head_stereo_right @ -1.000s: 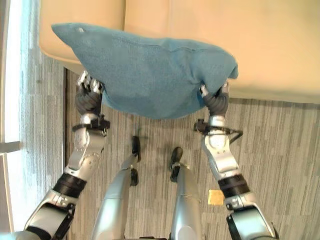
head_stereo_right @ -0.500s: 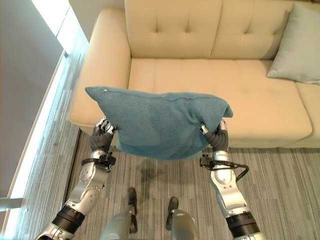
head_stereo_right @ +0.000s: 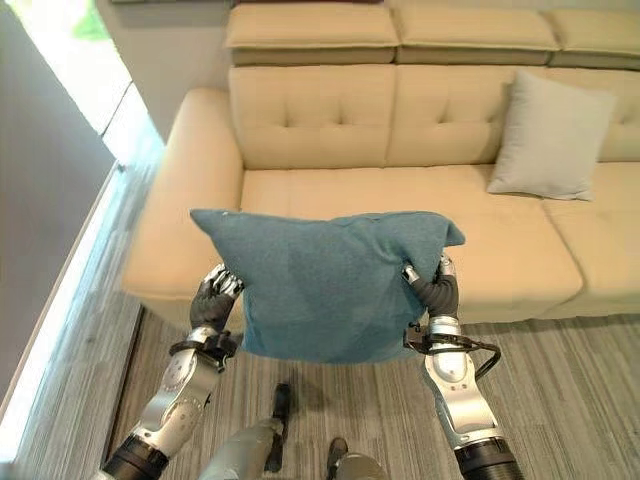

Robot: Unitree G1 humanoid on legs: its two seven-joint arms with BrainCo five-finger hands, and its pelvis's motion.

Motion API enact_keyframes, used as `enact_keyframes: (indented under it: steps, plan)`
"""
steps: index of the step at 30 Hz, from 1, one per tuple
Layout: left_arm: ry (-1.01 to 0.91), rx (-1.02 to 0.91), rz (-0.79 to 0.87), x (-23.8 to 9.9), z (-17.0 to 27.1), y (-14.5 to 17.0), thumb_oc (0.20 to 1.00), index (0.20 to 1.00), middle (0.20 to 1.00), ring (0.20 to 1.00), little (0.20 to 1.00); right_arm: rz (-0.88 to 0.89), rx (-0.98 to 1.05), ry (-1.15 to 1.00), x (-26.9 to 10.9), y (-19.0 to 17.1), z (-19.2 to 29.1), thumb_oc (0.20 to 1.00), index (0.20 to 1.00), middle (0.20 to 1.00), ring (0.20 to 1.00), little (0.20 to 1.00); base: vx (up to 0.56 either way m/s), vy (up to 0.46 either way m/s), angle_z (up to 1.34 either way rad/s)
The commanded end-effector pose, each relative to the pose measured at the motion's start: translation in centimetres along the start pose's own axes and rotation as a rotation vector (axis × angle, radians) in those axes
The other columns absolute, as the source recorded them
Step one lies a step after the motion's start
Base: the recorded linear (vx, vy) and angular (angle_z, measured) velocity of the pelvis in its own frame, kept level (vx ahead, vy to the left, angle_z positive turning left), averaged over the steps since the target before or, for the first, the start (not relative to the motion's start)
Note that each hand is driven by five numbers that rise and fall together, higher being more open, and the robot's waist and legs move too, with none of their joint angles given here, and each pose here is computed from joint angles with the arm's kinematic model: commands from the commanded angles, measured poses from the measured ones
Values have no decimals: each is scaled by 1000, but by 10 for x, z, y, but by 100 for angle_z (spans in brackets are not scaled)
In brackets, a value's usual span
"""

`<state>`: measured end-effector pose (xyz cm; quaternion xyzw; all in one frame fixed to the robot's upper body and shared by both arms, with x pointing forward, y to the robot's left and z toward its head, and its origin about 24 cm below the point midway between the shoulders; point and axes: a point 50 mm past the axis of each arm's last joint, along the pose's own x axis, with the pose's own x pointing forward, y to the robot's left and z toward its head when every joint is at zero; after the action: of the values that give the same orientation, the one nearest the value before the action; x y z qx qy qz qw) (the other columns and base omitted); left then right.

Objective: Pick up all the scattered cushions and arrange them neatly on the sofa.

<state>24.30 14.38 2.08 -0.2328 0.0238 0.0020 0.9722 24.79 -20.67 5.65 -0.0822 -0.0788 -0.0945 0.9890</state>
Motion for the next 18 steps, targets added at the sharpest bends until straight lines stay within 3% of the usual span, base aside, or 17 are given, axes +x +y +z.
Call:
enact_keyframes:
  steps: [1,8,18]
  plan:
    - [-160,15,-223,13,30,-39,200,200,200,200,200,98,81,-271,16,20,53,200,200,200,200,200,113,105,-23]
    - [-179,9,-213,12,35,-35,200,200,200,200,200,147,84,-274,19,33,54,200,200,200,200,200,150,125,-20]
    - [-201,-18,-232,17,39,-41,200,200,200,200,200,144,80,-305,27,32,63,200,200,200,200,200,256,-91,20]
